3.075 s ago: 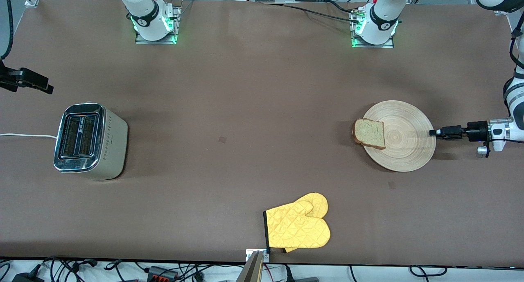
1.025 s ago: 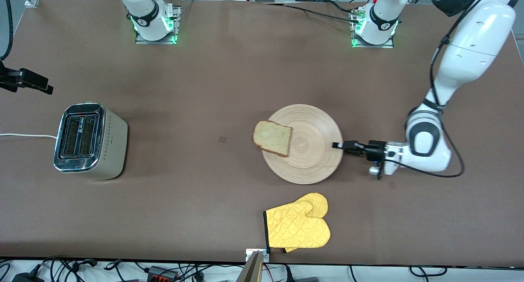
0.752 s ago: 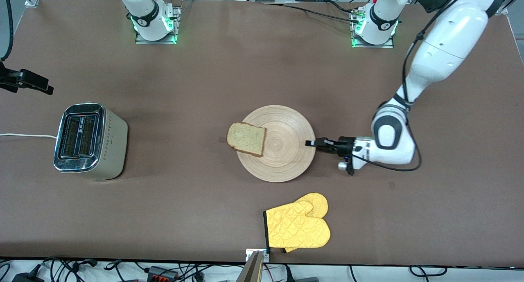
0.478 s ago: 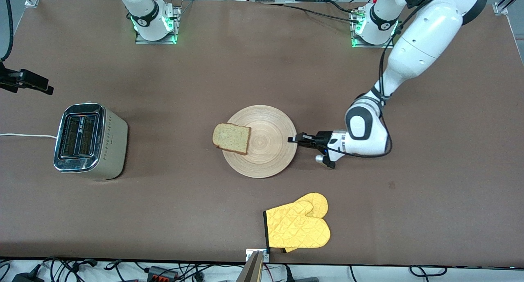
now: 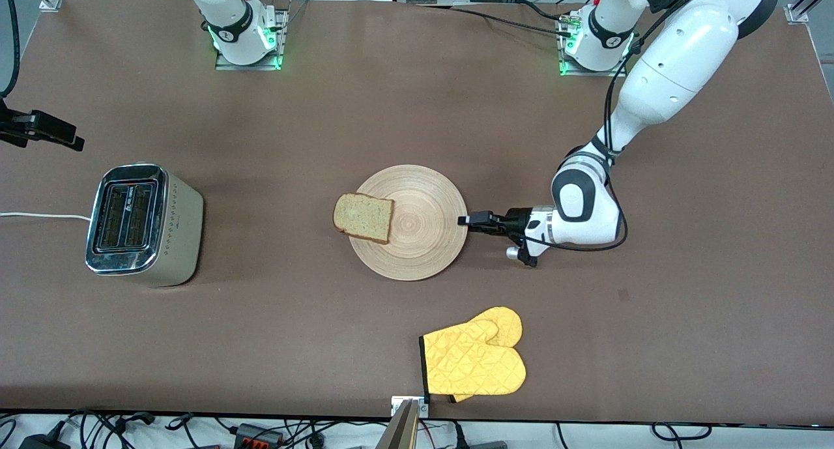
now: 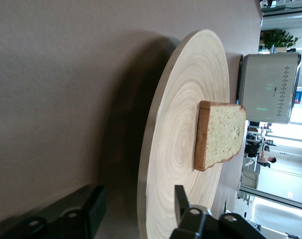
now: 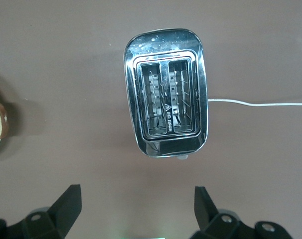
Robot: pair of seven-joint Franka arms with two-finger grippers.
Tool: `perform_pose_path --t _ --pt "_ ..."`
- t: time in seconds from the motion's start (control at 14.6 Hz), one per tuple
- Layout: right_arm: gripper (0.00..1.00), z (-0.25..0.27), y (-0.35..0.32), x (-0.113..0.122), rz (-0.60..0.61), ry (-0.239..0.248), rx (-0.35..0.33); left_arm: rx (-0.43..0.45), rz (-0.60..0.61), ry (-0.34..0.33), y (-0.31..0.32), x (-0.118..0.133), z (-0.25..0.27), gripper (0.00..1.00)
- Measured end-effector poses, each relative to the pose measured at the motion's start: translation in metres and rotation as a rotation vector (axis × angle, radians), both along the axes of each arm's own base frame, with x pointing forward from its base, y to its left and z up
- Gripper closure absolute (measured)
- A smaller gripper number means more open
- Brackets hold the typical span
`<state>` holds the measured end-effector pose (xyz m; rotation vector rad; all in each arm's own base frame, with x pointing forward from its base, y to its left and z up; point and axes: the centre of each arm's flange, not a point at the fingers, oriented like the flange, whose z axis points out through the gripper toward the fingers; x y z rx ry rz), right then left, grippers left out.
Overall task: Move plate and put bread in toaster
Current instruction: 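Retract the left gripper while the right gripper reaches toward the bread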
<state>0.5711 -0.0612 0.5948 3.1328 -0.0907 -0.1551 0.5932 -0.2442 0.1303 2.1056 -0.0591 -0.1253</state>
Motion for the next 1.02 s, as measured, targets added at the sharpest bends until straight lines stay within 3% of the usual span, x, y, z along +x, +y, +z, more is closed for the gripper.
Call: perform_pose_path --t 0.2,0.55,0.75,1.02 --pt "0.00 0.000 -0.001 0.000 -0.001 0.000 0.000 0.031 -0.066 -0.064 0.031 0.011 0.040 0.02" --pt "0.00 0.000 -0.002 0.000 -0.004 0.000 0.000 0.203 -0.285 -0.120 0.136 0.023 0.084 0.00" --pt "0.00 0.000 -0.006 -0.001 -0.011 0.001 0.000 0.404 -0.395 -0.099 0.162 0.028 0.111 0.00" --pt "0.00 -0.006 -0.005 0.000 -0.008 0.020 0.004 0.714 -0.541 -0.034 0.162 0.039 0.186 0.00"
